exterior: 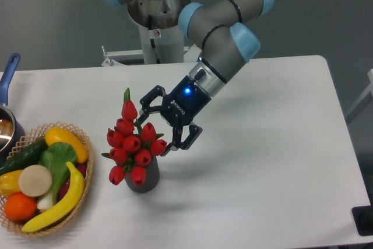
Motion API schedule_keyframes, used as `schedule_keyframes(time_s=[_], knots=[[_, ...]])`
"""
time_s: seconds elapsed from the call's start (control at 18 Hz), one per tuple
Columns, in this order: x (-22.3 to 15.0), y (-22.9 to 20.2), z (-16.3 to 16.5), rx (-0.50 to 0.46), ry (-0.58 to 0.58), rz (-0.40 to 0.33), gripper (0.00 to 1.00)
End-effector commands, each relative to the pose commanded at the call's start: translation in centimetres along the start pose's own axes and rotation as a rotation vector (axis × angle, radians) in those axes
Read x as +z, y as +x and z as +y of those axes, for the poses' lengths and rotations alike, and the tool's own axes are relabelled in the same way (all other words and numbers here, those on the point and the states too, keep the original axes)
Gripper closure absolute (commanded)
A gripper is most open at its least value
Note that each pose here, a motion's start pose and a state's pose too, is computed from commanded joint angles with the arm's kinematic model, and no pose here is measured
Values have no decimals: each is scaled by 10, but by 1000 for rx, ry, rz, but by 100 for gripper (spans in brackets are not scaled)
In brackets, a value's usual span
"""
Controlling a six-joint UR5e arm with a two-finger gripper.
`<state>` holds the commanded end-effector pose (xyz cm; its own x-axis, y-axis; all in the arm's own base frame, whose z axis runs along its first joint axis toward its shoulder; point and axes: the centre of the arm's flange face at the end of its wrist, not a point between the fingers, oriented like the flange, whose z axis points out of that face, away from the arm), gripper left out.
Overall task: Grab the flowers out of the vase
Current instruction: 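Lower the open gripper around the tulip stems above the vase rim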
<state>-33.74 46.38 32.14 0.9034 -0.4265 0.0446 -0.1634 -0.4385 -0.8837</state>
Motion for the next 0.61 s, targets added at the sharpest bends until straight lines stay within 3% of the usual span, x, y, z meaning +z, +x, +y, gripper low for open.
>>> schedule_keyframes(time_s=[0.61], knots=[[24,-2,3,1,-1,42,0]])
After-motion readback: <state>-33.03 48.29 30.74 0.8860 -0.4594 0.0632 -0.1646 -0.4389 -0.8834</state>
